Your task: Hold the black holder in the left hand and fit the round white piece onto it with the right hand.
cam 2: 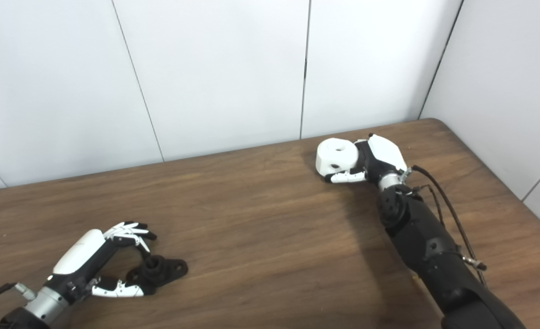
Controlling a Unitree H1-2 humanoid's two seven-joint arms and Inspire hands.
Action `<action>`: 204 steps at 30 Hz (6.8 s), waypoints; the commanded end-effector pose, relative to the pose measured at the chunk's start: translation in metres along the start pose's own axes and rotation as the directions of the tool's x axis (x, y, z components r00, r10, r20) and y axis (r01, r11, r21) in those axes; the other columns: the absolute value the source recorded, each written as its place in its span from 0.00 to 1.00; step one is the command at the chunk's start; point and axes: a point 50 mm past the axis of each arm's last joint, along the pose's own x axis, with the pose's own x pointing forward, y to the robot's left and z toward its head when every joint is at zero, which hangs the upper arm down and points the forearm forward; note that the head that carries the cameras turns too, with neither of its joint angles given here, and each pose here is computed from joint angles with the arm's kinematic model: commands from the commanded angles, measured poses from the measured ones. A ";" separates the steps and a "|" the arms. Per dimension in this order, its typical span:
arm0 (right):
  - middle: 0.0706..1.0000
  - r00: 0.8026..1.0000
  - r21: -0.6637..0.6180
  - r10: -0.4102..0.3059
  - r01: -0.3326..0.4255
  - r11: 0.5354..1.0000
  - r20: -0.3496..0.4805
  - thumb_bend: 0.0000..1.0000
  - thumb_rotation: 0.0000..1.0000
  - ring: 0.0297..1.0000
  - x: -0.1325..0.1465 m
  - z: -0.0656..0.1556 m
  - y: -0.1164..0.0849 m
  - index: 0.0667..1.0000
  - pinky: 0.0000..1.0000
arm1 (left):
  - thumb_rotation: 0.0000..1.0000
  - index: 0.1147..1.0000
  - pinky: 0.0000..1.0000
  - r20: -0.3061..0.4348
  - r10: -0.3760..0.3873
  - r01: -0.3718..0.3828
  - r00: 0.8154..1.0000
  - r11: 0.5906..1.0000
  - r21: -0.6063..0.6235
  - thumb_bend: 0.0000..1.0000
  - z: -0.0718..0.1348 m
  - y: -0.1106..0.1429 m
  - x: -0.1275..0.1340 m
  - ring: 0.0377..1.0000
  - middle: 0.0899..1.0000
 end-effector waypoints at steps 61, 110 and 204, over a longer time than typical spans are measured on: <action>0.89 0.707 0.153 0.179 -0.380 0.912 0.685 0.51 0.16 1.00 -0.094 0.179 0.008 0.45 1.00 | 0.05 0.41 0.98 0.012 -0.006 0.006 1.000 0.999 0.035 0.52 0.005 -0.007 0.018 0.91 0.77; 0.89 0.594 0.130 0.287 -0.560 0.818 0.752 0.51 0.15 1.00 -0.117 0.218 0.063 0.45 1.00 | 0.06 0.41 1.00 0.018 -0.038 0.037 0.999 0.999 0.039 0.52 0.042 -0.036 0.037 0.94 0.79; 0.88 0.553 -0.102 0.427 -0.522 0.847 0.716 0.50 0.15 1.00 -0.112 0.190 0.044 0.45 1.00 | 0.06 0.41 1.00 0.002 -0.010 0.010 1.000 1.000 0.015 0.52 0.077 -0.028 0.046 0.94 0.79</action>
